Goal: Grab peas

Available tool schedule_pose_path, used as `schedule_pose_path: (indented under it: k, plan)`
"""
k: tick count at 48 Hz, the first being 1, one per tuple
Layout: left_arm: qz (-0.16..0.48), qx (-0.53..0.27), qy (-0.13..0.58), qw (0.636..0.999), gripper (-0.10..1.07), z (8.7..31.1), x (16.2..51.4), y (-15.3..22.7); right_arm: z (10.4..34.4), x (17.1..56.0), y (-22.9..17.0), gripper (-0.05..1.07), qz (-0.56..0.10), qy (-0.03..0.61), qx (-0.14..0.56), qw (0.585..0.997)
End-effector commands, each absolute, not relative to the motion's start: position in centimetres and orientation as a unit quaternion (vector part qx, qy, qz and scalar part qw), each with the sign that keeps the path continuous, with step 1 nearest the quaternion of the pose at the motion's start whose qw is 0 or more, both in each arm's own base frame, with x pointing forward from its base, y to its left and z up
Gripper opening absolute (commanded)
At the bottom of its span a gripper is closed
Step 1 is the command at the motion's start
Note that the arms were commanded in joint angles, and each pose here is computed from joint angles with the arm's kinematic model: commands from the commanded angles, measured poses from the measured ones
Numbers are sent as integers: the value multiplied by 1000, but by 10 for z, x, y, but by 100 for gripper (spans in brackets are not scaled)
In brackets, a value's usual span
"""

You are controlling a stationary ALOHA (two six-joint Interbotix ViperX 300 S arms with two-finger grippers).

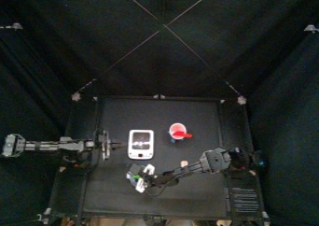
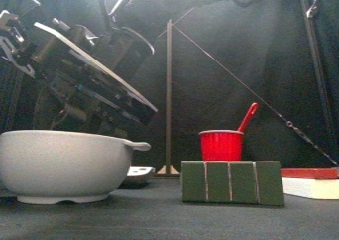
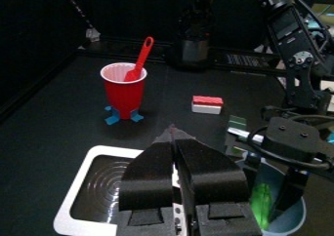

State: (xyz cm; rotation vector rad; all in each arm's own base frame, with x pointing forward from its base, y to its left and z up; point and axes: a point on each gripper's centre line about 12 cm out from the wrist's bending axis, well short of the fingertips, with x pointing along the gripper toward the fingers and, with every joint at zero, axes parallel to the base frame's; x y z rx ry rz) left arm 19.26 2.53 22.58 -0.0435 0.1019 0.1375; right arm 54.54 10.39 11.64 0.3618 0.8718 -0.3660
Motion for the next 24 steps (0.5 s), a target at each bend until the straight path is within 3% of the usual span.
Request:
schedule_pose_path:
  k: [1,10,24]
  plan:
    - [70,-22,42,996,32,231,195,26,160,549,101,59,-176,387,181,887]
    - [69,-21,42,996,32,231,195,26,178,541,96,59,-196,387,156,887]
    - [69,-21,42,996,32,231,195,26,182,541,94,59,-198,384,152,889]
